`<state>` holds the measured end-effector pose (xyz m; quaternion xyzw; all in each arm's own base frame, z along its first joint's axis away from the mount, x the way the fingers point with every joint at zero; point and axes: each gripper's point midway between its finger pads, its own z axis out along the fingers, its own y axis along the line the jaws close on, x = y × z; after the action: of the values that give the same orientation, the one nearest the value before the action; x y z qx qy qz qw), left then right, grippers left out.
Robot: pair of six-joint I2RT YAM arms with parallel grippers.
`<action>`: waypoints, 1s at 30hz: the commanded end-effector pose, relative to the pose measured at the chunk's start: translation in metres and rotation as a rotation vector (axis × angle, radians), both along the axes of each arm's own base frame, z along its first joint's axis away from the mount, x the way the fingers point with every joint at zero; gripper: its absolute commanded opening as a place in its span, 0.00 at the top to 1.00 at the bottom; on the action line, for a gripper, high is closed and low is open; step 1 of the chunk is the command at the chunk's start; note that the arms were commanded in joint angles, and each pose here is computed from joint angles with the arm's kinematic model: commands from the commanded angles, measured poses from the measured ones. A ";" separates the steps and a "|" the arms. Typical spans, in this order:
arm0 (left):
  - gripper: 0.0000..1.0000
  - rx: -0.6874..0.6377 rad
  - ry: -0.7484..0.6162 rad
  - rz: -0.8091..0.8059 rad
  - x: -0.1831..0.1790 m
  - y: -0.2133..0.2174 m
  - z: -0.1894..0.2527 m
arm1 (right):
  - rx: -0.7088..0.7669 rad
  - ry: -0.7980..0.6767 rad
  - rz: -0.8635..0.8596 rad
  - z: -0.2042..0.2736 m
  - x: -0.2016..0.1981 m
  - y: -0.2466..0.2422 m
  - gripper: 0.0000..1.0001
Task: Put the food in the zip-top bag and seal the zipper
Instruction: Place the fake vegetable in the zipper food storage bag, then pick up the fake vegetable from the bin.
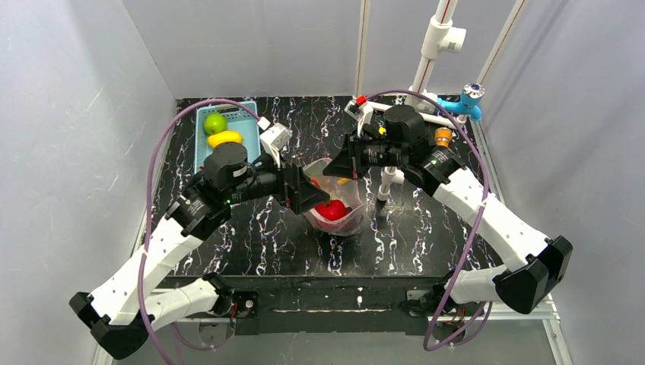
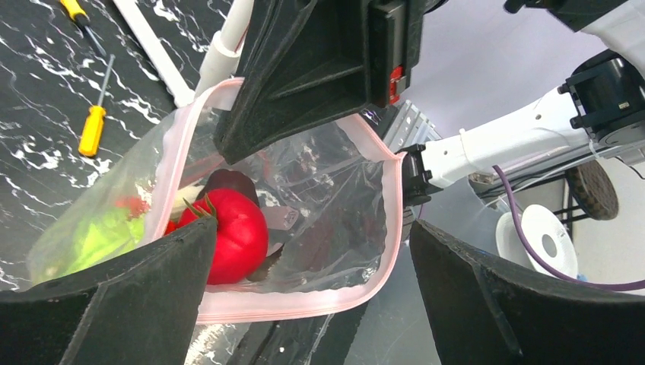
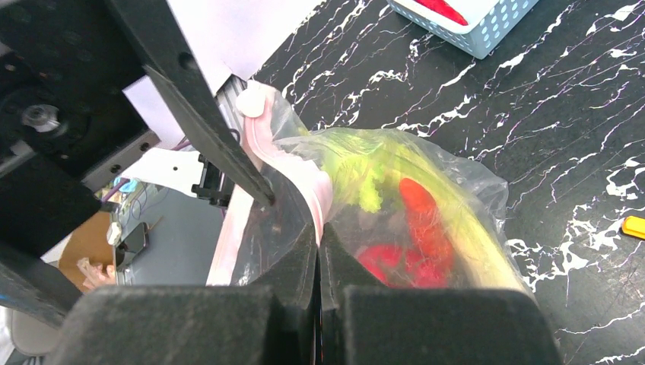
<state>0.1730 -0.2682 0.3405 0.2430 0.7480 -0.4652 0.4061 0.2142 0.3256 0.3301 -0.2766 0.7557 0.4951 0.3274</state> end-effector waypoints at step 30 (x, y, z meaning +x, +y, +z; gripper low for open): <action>0.02 0.473 0.049 1.037 0.093 0.225 -0.051 | 0.060 -0.068 0.016 0.021 -0.011 -0.006 0.99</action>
<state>0.2458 -0.0595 0.3105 -0.0127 0.8474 0.0021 0.5308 0.2093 0.3217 0.3265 -0.2766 0.7566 0.4948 0.3259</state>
